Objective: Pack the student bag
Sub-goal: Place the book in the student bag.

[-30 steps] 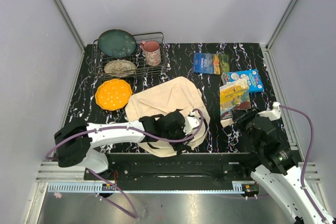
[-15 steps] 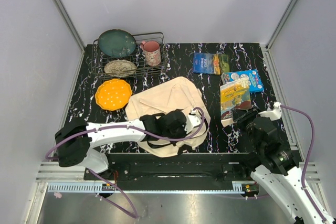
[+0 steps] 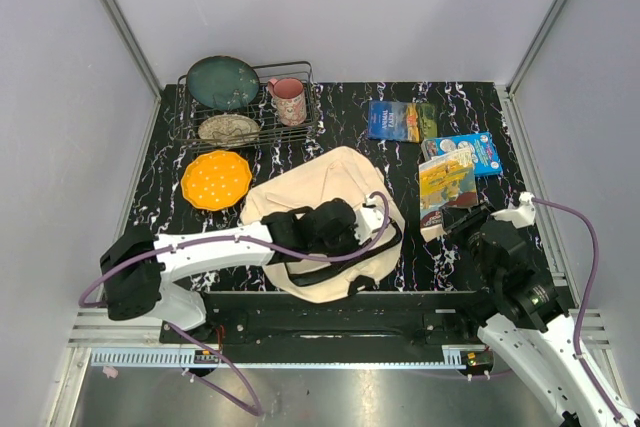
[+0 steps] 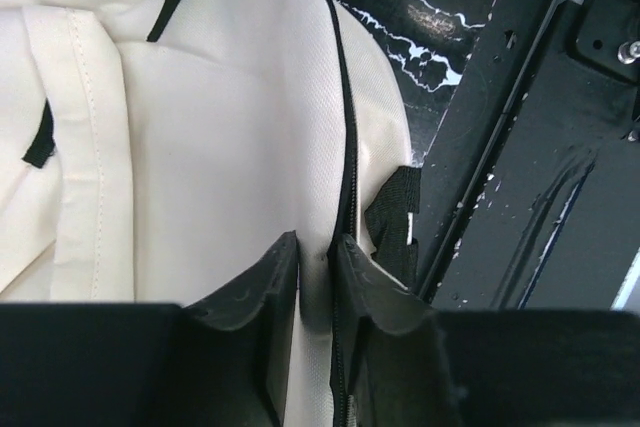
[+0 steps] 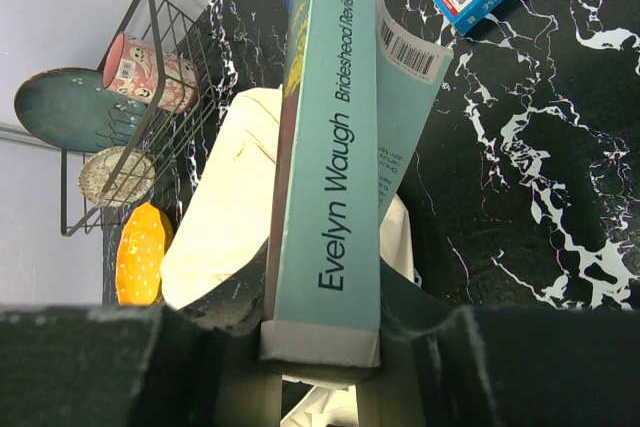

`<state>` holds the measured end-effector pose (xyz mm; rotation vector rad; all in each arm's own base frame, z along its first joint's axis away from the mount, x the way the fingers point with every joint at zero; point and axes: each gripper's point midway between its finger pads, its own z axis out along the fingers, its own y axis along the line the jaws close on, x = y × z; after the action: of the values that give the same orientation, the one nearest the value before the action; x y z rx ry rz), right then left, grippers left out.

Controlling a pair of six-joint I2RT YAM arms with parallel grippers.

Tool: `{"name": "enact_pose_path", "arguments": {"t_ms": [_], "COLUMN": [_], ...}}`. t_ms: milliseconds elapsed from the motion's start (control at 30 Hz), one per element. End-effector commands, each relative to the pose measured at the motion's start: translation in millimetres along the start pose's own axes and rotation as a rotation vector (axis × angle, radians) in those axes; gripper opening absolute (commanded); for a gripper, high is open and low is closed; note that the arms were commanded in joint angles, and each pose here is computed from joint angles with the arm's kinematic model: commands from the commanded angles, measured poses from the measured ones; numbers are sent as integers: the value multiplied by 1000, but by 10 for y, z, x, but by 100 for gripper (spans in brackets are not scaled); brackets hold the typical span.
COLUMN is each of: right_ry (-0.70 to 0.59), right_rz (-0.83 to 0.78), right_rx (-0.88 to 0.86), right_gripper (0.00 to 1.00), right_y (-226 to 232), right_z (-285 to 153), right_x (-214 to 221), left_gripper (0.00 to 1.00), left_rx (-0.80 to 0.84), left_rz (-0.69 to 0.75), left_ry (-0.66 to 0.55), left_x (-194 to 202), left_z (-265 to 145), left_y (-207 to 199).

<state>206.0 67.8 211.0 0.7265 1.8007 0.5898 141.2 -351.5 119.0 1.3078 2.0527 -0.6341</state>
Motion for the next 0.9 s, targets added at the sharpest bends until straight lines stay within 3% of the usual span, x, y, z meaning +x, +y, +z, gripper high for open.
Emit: {"name": "enact_pose_path", "arguments": {"t_ms": [0,67,100,433,600,867], "right_ry": [-123,-124,-127,-133,-110,106], "right_rz": [68,67,68,58,39,73], "right_rx": [-107,-114,-113,-119,-155,-353], "right_gripper": [9,9,9,9,9,6], "right_y": [354,363,360,370,443,911], "right_z": [-125,-138,-140,-223,-324,-597], "right_x": [-406,-413,-420,-476,-495,-272], "left_gripper": [18,12,0,0,0,0], "left_rx": [57,84,77,-26,-191,-344], "left_rz": [-17,-20,-25,-73,-157,-191], "left_ry": [-78,-55,-48,-130,-256,-451], "left_x": [-341,-316,-313,-527,-847,-1497], "left_z": [77,150,162,34,-243,-801], "left_y": [-96,-136,-120,134,622,1115]}}
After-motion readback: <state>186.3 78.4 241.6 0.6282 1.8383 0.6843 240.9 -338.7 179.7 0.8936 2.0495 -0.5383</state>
